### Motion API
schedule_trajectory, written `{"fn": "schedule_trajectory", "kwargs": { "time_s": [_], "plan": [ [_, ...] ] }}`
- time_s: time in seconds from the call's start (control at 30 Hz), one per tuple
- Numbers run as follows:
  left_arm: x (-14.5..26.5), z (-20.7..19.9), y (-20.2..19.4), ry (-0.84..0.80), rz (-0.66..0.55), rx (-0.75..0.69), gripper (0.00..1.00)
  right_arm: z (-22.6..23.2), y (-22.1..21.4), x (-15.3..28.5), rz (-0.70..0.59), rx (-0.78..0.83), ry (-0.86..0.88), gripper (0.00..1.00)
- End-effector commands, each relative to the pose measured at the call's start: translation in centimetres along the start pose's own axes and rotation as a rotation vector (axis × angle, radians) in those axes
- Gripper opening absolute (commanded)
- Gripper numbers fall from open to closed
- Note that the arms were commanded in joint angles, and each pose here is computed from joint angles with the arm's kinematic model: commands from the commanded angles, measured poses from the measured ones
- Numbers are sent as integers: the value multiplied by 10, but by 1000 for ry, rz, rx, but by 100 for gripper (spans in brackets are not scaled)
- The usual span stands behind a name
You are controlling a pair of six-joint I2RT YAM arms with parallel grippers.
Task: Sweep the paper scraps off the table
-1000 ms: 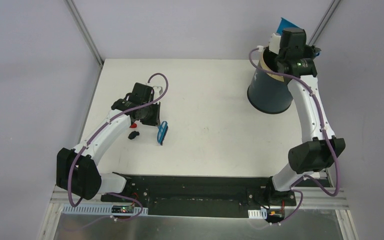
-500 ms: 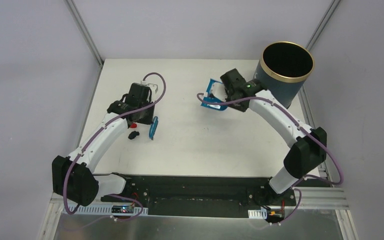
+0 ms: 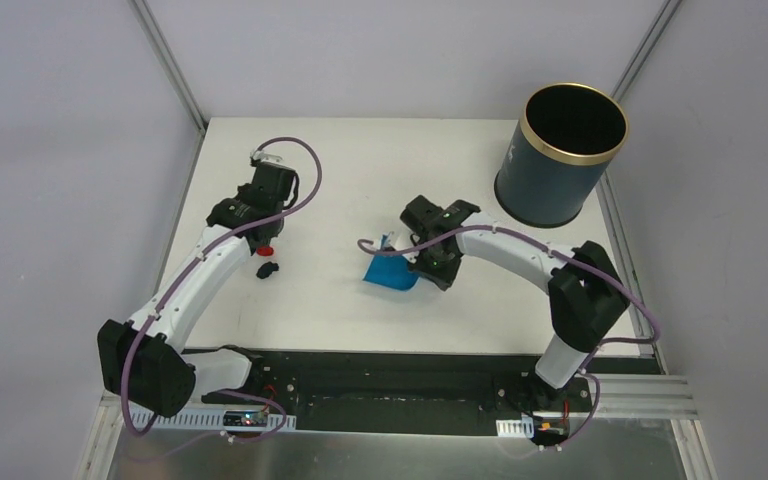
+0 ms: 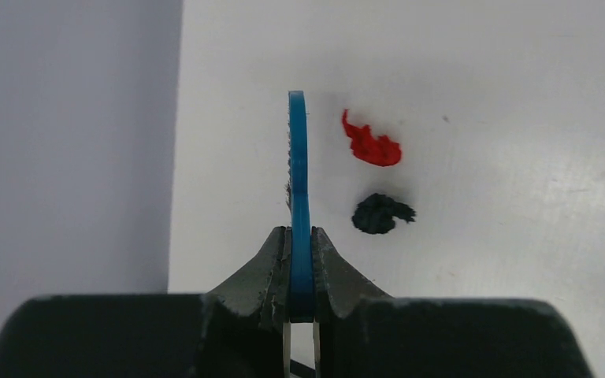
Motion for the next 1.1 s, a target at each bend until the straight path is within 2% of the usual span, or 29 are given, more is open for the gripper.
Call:
{"fn": "schedule_trajectory", "kwargs": {
  "time_s": [0.0, 0.23, 0.4, 0.63, 0.93, 1.07],
  "plan": [
    [-10, 30, 3, 259, 30, -85, 0, 36, 16, -20, -2, 20, 80, 0],
    [-53, 8, -11, 149, 177, -75, 0, 62, 2, -41, 200, 165, 50, 0],
    [-62, -26, -21, -97, 217, -2, 0, 67, 0, -54, 257, 158, 59, 0],
    [-49, -72, -30, -414, 239, 65, 0, 61, 19, -58, 248, 150, 21, 0],
    [-22, -114, -31, -712, 250, 136, 0, 48, 37, -45, 259, 172, -50, 0],
    [-16, -119, -27, -755, 233, 143, 0, 46, 45, -37, 248, 179, -70, 13]
  ]
}}
Point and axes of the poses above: each gripper's point midway between its finger pads, its own x axis back along the fingers, its own z axis along the line the jaws close on, y = z × x, the point moved 3 cm from there along x, back along the fingers
